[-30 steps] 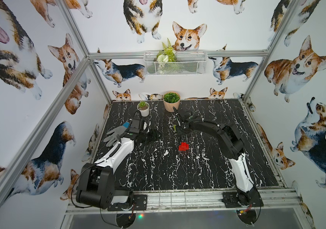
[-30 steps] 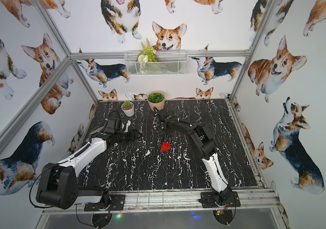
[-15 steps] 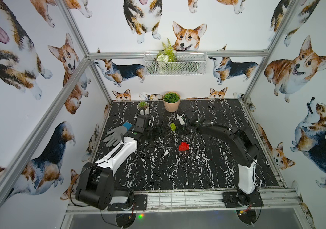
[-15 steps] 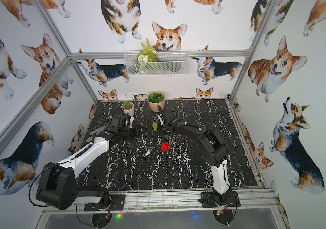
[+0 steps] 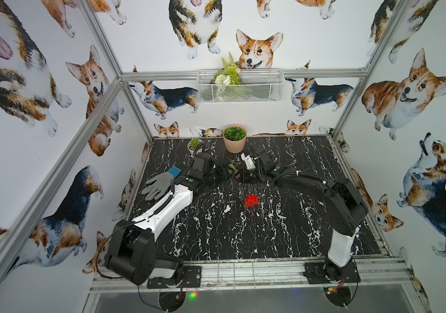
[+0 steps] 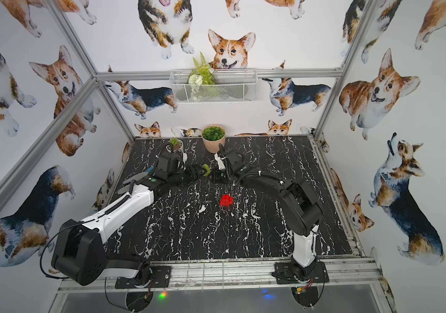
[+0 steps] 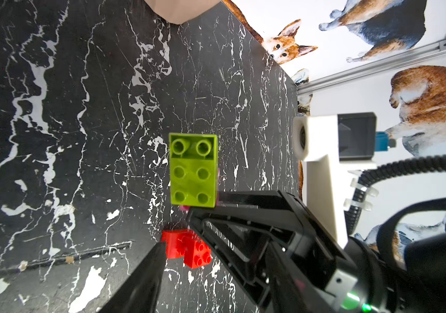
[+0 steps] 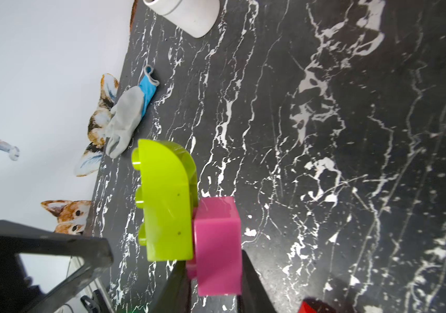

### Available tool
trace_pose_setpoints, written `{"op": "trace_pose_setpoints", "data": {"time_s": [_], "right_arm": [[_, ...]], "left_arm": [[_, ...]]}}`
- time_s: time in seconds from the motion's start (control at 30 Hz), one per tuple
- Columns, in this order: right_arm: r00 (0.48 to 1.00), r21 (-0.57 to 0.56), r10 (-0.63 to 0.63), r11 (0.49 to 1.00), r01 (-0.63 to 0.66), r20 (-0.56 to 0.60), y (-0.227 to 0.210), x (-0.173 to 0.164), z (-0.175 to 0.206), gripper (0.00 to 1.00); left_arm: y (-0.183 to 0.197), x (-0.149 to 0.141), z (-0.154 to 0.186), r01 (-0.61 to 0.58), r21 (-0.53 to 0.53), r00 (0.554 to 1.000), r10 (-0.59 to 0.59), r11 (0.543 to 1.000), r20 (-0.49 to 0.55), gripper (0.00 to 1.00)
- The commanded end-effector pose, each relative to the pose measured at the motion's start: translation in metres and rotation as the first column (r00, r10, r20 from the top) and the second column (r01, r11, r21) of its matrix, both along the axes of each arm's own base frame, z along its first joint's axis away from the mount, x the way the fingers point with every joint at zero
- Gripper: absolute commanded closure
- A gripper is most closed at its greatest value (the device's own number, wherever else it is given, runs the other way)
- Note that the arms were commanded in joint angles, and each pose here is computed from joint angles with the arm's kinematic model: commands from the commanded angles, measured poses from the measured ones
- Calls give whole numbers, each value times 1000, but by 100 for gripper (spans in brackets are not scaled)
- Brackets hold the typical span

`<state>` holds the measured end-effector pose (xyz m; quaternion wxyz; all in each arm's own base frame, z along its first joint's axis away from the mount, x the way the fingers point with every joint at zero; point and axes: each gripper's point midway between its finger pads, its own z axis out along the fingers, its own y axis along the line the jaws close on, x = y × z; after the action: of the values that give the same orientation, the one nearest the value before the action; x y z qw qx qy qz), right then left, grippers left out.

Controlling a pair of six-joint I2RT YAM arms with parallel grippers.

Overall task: Assemble the letter s with lego
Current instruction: Pick up the lego brick from the center of the board.

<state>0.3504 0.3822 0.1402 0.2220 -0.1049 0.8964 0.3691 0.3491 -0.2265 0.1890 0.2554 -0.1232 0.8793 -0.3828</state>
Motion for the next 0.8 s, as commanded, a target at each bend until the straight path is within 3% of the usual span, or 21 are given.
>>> {"op": "trace_pose_setpoints", "data": {"time_s": [0.0,0.17,0.77], "right_arm": [[1000,55,9,998,-10,12,6,-1,17,86],[1000,65,15,998,-15,5,5,-4,17,87],[999,112,43,993,-41,-16,7,-16,23,88]], "left_arm": [[1,3,2,13,42,1000,-14,999,16,38],[3,1,-5,25,82,1000,-25,996,-1,38],[-7,13,-3,8,22,1000,-8,1000,8,43]]}}
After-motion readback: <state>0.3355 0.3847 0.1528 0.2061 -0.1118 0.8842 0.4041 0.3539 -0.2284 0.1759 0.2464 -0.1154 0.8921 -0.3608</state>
